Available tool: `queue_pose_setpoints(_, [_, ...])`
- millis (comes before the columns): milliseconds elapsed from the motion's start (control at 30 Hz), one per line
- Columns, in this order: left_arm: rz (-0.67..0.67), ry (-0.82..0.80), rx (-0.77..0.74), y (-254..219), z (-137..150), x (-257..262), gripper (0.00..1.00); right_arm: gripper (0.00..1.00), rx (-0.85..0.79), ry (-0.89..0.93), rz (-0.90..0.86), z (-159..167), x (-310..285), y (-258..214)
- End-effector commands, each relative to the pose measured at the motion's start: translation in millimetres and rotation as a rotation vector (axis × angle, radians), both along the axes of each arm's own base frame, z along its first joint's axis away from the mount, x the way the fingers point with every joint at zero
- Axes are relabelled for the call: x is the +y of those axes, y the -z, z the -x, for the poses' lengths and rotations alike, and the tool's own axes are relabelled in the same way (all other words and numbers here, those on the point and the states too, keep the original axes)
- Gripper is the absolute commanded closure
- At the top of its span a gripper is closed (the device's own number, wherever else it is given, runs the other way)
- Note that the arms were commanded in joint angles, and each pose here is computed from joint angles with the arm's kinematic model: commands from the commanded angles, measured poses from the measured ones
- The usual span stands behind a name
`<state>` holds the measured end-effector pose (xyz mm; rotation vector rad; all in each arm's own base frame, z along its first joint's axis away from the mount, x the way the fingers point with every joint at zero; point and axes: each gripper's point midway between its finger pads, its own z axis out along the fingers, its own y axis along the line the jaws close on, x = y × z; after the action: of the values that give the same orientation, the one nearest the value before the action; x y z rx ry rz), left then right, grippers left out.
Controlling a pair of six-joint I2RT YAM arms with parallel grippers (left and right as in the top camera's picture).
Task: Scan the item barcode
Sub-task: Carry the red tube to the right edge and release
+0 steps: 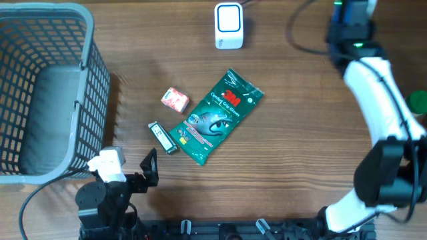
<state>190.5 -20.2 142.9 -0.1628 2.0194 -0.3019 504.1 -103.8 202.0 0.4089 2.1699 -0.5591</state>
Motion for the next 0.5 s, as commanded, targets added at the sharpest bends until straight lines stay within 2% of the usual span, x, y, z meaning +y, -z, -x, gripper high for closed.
queue_pose_setpoints(0, [0.008, 0.016, -0.005, 0.3, 0.2, -3.1, 0.00, 0.95, 0.097, 0.221, -0.066, 14.0, -89.9, 85.8])
queue_pose_setpoints(100, [0.008, 0.016, -0.005, 0.3, 0.2, -3.1, 0.00, 0.95, 0.220, 0.356, -0.093, 44.9, -154.9, 159.7])
queue_pose_setpoints(167, [0.008, 0.016, -0.005, 0.3, 0.2, -3.1, 0.00, 0.88, 0.226, 0.371, -0.126, 52.1, -167.0, 168.7])
queue_pose_setpoints(200, [0.008, 0.016, -0.005, 0.3, 0.2, -3.1, 0.00, 0.63, 0.205, 0.362, -0.137, 48.3, -167.7, 161.1])
queue_pose_setpoints(233, [0.008, 0.016, -0.005, 0.3, 0.2, -3.1, 0.00, 0.47, 0.184, 0.350, -0.142, 43.3, -166.7, 151.3])
queue_pose_setpoints(300, [0.008, 0.016, -0.005, 0.3, 0.2, -3.1, 0.00, 0.01, 0.107, 0.244, -0.216, 20.2, -146.2, 117.8])
queue_pose_setpoints(333, [0.008, 0.016, -0.005, 0.3, 0.2, -3.1, 0.00, 0.00, 0.066, 0.150, -0.286, 7.2, -125.2, 101.6])
queue_pose_setpoints(367, [0.008, 0.016, -0.005, 0.3, 0.2, -3.1, 0.00, 0.00, -0.002, -0.102, -0.473, -13.1, -63.2, 71.9])
queue_pose_setpoints(400, [0.008, 0.016, -0.005, 0.3, 0.2, -3.1, 0.00, 0.00, -0.022, -0.246, -0.582, -18.1, -25.6, 58.2])
queue_pose_setpoints(433, [0.008, 0.016, -0.005, 0.3, 0.2, -3.1, 0.00, 0.00, -0.033, -0.439, -0.771, -16.9, 31.6, 41.2])
queue_pose_setpoints(467, [0.008, 0.016, -0.005, 0.3, 0.2, -3.1, 0.00, 0.00, -0.009, -0.541, -0.965, -8.5, 77.3, 32.4])
